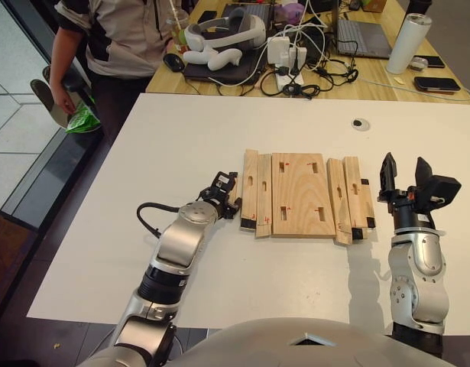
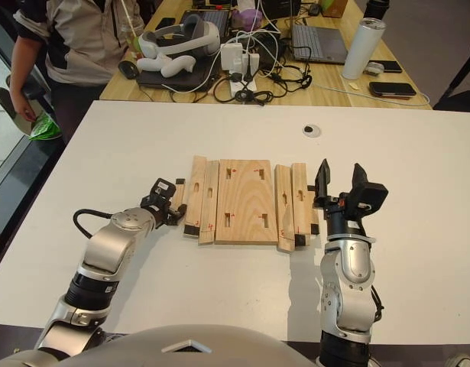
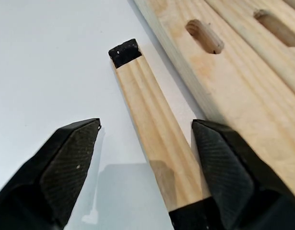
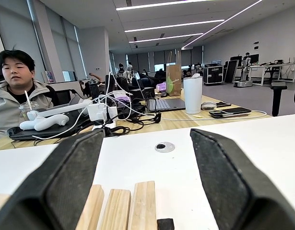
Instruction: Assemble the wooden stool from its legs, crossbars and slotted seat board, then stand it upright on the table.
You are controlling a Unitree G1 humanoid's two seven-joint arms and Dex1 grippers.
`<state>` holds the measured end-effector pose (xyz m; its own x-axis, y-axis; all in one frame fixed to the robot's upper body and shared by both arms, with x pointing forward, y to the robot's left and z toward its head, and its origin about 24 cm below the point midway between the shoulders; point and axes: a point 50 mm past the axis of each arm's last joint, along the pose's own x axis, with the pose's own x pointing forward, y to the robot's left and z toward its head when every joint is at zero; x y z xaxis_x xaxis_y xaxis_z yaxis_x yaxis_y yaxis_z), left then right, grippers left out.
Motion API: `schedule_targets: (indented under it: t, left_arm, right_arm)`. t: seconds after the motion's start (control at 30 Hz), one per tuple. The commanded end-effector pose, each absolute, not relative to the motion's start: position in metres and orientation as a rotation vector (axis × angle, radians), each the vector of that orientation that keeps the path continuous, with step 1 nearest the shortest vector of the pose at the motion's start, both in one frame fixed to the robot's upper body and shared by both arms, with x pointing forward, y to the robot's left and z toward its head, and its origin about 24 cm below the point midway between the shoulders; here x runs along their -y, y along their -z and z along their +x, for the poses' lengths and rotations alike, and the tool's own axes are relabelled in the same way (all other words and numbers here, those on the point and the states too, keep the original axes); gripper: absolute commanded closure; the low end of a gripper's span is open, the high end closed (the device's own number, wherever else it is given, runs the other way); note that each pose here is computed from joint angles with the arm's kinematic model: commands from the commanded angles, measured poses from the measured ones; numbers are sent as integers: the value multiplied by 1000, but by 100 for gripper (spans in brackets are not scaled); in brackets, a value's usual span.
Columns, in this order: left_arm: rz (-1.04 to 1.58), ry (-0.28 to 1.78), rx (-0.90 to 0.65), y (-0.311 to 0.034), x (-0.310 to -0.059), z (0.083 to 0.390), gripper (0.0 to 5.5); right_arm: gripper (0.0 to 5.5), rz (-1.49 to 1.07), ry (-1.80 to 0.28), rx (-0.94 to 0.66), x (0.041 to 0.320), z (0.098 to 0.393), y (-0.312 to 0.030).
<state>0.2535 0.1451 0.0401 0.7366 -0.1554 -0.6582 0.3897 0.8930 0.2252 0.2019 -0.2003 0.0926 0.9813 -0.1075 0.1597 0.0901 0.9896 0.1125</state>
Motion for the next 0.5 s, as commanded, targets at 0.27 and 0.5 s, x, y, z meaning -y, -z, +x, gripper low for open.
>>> schedule_targets:
  t: [0.27,0.5]
  left_arm:
    - [156,218,-836,-40,-190,241,235]
    - [306,338,-873,-36,-198,232,345]
  right_arm:
    - [213,124,100,141,198,202,-92]
    - [213,134,101,122,197,202,-91]
